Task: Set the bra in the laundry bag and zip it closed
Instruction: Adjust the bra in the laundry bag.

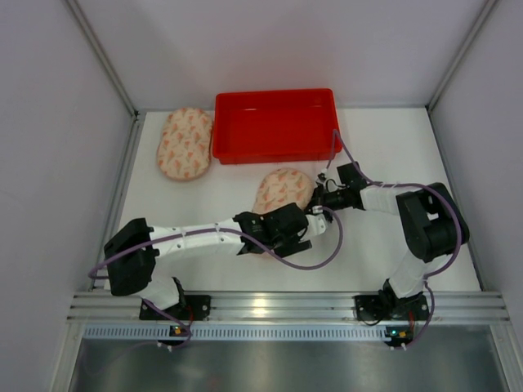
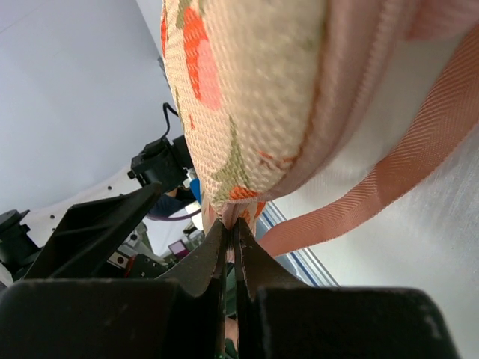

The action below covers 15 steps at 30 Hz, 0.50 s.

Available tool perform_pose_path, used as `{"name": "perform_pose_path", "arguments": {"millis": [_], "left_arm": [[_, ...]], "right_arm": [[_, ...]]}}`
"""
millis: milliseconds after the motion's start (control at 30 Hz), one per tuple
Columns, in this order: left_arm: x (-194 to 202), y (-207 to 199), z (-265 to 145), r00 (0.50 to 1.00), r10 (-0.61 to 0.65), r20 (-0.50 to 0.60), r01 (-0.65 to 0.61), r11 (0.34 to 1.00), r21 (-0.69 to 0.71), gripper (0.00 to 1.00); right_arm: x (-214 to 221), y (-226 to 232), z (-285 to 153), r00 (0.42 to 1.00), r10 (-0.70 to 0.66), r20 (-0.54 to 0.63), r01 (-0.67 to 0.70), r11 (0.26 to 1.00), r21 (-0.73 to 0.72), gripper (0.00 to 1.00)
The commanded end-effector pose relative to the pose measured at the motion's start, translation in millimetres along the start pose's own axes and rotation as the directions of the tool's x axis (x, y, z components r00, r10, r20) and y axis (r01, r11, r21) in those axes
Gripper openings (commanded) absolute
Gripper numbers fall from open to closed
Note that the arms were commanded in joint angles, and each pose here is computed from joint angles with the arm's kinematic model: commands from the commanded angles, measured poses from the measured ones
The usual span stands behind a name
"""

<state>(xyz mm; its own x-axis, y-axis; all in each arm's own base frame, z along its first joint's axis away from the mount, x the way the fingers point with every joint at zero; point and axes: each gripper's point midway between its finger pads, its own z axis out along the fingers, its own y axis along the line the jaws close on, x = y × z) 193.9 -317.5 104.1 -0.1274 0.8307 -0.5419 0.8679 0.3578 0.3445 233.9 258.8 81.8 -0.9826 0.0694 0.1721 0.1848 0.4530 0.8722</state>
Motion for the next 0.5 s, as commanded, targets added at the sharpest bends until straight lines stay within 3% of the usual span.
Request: {"name": "perform_pose_path", "arguments": {"millis": [0,233,467], "left_arm": [[-3,21,2,1.0,0.0,0.03,0.003,0.994,-0.106,0.8],[20,31,5,0.999,0.044,-0.001,-0.044,0.98,-0.193,0.81],[19,39,-18,0.996,0.05,0.074,-0.033,0.976,-0.215,0.82]], "right_arm": [[0,18,1,0.998,-0.063,-0.023,0.062,0.998,-0.031,0.0],[3,16,2,0.997,-0.062,-0.047,0.06,0.997,-0.045,0.0],[1,11,4,0.995,-0.08,-0.053,0.079,0.997,-0.026,0.0]]}}
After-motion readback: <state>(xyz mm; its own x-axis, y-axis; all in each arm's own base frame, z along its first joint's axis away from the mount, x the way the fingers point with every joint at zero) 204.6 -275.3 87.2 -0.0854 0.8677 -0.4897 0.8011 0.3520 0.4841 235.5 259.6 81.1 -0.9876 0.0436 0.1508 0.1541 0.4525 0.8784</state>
